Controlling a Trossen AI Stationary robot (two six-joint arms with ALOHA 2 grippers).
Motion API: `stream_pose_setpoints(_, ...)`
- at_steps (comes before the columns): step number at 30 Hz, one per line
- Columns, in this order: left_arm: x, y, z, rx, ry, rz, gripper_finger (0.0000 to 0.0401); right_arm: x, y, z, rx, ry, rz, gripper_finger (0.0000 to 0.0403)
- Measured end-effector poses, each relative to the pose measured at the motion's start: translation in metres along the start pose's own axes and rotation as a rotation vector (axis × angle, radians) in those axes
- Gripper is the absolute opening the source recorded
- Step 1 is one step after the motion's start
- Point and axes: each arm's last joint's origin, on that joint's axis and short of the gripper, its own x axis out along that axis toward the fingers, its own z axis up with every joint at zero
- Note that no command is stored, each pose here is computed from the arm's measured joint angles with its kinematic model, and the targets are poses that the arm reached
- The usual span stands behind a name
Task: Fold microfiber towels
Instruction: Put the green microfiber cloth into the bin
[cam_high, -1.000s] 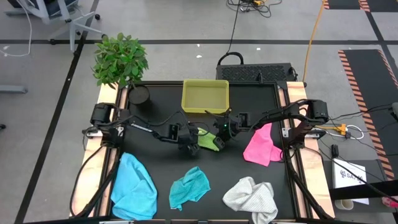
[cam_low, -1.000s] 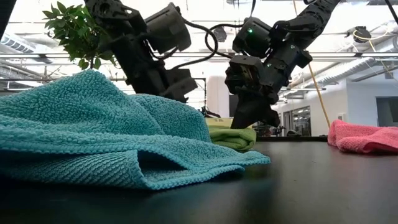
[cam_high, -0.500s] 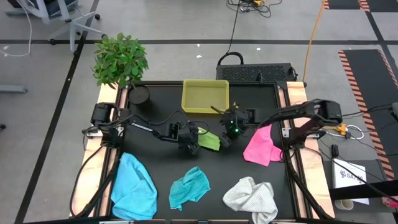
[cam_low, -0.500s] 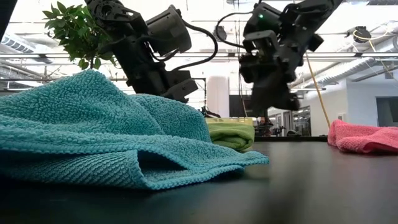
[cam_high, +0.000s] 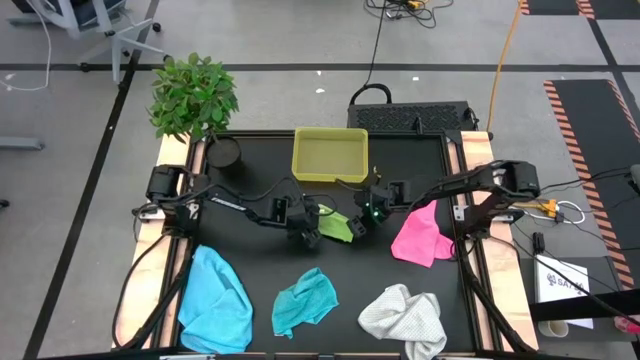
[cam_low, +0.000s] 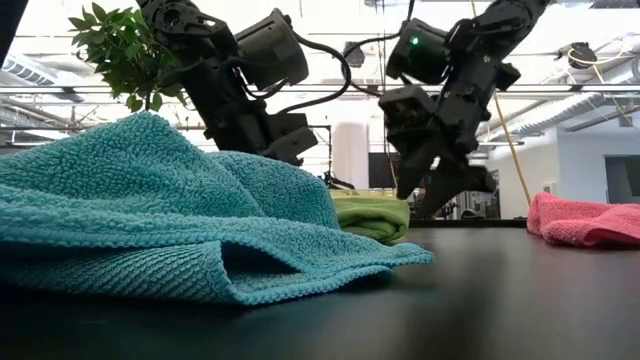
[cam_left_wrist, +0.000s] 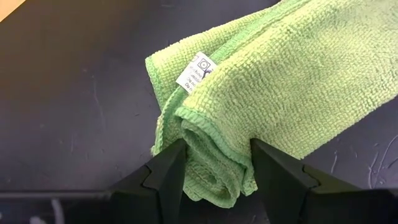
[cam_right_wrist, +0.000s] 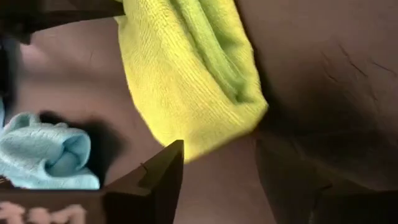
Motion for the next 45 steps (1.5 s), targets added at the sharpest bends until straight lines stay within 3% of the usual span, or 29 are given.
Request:
stream_pose_setpoints(6, 0.0, 0.0, 0.0, 0.0, -0.002, -0.005, 0.0181, 0.024, 0.002, 0.008, 0.008, -0.025, 0.072, 0.0216)
stream_pose_setpoints(12, 0.0, 0.0, -0.001, 0.002, 0.009, -0.005, 0.0181, 0.037, 0.003, 0.01, -0.005, 0.007, 0.148, 0.0206)
stream_pose_setpoints(16, 0.0, 0.0, -0.002, 0.011, 0.024, -0.003, 0.0181, 0.036, 0.0, 0.009, 0.002, 0.037, 0.126, 0.0161)
stream_pose_setpoints(22, 0.0, 0.001, -0.003, 0.015, 0.049, -0.003, 0.0181, 0.035, -0.003, 0.013, 0.0, 0.03, 0.121, 0.0028)
stream_pose_setpoints(29, -0.006, 0.005, 0.002, -0.008, 0.039, -0.018, 0.0181, 0.017, 0.002, 0.017, -0.034, -0.012, 0.16, 0.0012)
stream_pose_setpoints(35, -0.033, 0.015, 0.022, -0.051, -0.053, -0.053, 0.0181, -0.01, 0.008, 0.023, -0.075, -0.088, 0.207, 0.0008)
stream_pose_setpoints(45, -0.123, 0.044, 0.054, -0.095, -0.286, -0.113, 0.0181, -0.064, 0.011, 0.04, -0.112, -0.256, 0.29, 0.0007)
